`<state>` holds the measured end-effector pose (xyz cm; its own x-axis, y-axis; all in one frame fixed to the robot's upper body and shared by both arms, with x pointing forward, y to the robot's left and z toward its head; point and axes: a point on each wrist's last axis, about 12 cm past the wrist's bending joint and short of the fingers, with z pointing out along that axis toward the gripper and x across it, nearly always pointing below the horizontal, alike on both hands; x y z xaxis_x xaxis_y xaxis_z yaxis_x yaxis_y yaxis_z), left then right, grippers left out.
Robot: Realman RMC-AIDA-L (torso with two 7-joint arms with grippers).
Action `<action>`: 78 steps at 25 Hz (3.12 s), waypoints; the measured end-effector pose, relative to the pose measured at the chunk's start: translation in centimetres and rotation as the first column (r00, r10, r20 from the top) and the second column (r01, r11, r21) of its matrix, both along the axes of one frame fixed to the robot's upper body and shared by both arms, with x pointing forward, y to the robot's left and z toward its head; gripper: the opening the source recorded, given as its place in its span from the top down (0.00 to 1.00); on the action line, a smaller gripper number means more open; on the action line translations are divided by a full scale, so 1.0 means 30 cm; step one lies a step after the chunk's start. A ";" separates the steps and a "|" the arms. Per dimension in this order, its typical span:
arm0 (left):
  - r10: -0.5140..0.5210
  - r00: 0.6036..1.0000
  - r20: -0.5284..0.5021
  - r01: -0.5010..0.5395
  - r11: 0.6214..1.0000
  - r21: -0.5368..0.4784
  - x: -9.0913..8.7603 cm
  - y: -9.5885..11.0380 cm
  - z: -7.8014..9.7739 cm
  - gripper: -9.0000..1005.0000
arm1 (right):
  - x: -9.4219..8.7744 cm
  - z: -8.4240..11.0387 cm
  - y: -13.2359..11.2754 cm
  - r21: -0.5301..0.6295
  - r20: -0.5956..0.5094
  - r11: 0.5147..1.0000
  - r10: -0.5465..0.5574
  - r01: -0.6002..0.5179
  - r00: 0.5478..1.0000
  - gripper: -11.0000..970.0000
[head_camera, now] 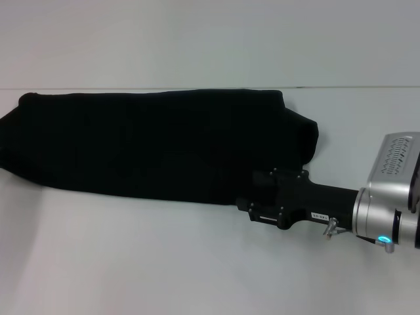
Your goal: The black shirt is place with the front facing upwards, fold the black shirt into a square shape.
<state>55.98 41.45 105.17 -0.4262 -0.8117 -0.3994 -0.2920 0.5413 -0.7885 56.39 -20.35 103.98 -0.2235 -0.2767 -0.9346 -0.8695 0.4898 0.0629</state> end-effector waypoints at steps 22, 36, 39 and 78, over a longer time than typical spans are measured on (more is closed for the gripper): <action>-0.622 0.698 0.355 0.682 0.729 -0.062 0.267 -0.859 0.263 0.94 | -0.130 -0.071 -0.167 0.110 -0.081 0.972 -0.200 0.208 0.977 0.27; -0.670 0.709 0.220 0.696 0.715 -0.067 0.113 -0.984 0.018 0.94 | -0.128 -0.072 -0.175 0.126 -0.089 0.962 -0.233 0.243 0.968 0.27; -0.670 0.709 0.218 0.696 0.714 -0.069 0.110 -0.984 0.015 0.94 | -0.111 -0.064 -0.181 0.153 -0.094 0.945 -0.277 0.289 0.956 0.27; -0.398 0.875 0.275 0.431 0.900 -0.070 -0.015 -0.495 -0.056 0.05 | -0.031 -0.092 -0.102 0.104 -0.181 0.923 -0.348 0.370 0.920 0.27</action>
<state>55.54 26.60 103.49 -0.6353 -0.6323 -0.4434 0.1510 0.4614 -0.8743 55.46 -23.41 101.21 -0.4303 -0.0262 -0.9023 -0.6107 0.7446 0.2695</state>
